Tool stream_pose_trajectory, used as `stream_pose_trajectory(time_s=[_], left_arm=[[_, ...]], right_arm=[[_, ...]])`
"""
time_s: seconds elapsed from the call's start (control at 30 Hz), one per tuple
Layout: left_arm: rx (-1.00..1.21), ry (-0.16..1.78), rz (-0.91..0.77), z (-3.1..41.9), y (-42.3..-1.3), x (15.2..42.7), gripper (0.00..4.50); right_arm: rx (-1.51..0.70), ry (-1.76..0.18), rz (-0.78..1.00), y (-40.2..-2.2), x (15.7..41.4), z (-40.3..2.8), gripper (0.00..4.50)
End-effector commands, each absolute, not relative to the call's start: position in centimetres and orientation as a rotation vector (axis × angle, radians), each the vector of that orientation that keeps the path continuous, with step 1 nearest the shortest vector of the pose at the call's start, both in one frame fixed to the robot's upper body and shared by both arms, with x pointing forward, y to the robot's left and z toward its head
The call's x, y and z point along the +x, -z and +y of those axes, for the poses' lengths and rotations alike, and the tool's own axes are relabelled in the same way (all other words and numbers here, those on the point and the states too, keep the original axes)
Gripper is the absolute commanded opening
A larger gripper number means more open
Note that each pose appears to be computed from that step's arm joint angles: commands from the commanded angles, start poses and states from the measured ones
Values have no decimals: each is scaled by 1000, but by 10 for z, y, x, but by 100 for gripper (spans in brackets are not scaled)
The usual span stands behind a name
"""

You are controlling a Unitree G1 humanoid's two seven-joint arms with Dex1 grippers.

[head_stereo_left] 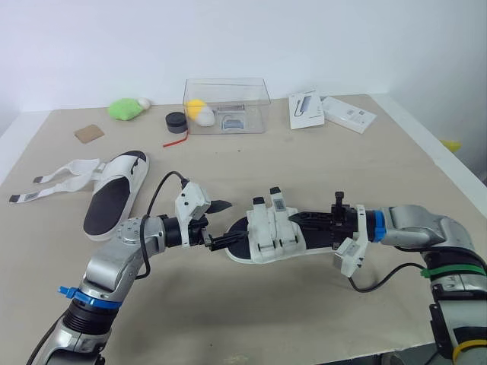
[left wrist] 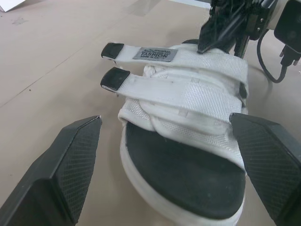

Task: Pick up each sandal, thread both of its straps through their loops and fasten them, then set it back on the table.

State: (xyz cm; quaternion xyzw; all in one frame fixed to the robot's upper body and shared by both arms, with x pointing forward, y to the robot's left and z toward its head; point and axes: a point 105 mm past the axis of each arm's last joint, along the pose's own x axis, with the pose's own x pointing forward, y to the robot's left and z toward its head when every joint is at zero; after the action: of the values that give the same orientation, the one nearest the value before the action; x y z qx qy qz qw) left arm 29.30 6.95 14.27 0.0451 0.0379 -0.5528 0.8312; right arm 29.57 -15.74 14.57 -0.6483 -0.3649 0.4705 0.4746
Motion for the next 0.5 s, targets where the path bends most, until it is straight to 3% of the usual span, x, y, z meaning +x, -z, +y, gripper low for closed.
stream_pose_trajectory(time_s=[0.03, 0.37, 0.5], left_arm=[[119, 1186, 20, 66, -156, 296, 450], [120, 1175, -66, 57, -174, 308, 450], [107, 1145, -107, 49, -179, 315, 450]], right_arm=[[-1575, -1065, -963, -164, 297, -156, 9], [-1449, -494, -691, -209, 345, -212, 9], [-1453, 2, -323, -223, 369, -293, 9]])
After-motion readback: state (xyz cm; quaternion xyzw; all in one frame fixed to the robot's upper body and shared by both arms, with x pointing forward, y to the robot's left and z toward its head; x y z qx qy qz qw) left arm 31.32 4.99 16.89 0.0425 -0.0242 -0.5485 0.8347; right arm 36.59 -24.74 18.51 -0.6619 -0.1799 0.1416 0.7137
